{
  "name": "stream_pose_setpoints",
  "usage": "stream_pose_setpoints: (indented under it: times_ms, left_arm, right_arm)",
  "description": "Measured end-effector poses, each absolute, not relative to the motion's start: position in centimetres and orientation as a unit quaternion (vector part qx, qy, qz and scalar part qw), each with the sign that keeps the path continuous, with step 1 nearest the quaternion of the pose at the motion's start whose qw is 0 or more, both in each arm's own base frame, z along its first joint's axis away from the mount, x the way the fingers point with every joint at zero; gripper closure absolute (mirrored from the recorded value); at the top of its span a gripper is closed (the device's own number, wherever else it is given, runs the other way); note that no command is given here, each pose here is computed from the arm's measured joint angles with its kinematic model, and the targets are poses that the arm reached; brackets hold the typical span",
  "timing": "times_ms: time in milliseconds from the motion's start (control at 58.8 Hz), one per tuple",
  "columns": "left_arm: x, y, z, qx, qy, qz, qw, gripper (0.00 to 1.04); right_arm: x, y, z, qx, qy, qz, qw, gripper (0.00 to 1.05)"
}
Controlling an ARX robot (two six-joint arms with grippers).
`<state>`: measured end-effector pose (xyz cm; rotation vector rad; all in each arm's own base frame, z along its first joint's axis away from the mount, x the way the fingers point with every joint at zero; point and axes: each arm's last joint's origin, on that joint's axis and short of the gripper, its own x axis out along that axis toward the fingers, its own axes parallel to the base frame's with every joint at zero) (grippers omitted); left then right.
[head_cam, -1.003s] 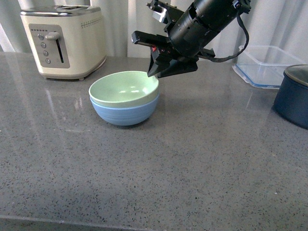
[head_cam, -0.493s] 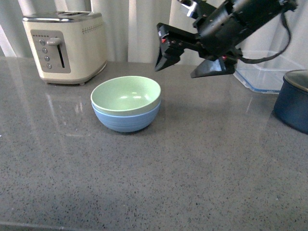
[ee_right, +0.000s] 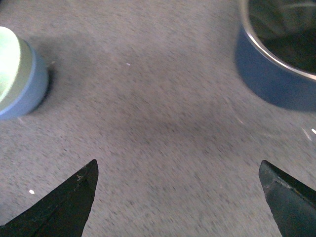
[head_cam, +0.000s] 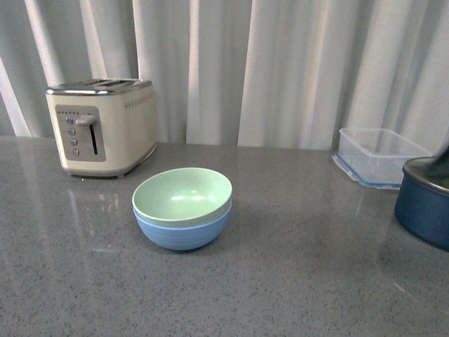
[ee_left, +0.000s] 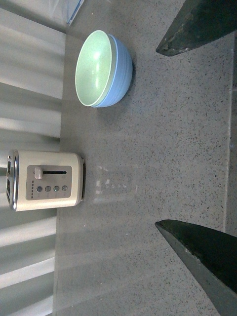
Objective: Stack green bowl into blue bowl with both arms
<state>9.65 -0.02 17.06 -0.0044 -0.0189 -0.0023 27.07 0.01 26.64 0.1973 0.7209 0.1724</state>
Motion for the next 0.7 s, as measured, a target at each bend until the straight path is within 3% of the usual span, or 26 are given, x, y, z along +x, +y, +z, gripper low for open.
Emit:
stream_pose_setpoints:
  times_ms: [136,289,391,510,697]
  left_arm:
    - [9.7,0.0,17.1,-0.002,-0.009,-0.001,1.000,0.07]
    - [9.7,0.0,17.1,-0.002,-0.010,-0.001,1.000,0.07]
    - [9.7,0.0,17.1,-0.002,-0.009,0.000,1.000,0.07]
    - [9.7,0.0,17.1,-0.002,-0.009,0.000,1.000,0.07]
    - [9.6,0.0,17.1,-0.002,-0.010,0.000,1.000,0.07]
  right_arm:
    - [22.2,-1.2,24.8,0.082,0.351,0.031,0.932,0.10]
    - [21.9,-1.2,24.4,0.072,0.339,0.027,0.937,0.11]
    - [21.4,-0.8,22.5,0.020,0.163,-0.010,0.986,0.28]
    - [19.5,-0.1,21.9,0.006,0.023,0.000,1.000,0.50]
    - [17.3,0.0,20.2,0.003,0.004,-0.001,1.000,0.87]
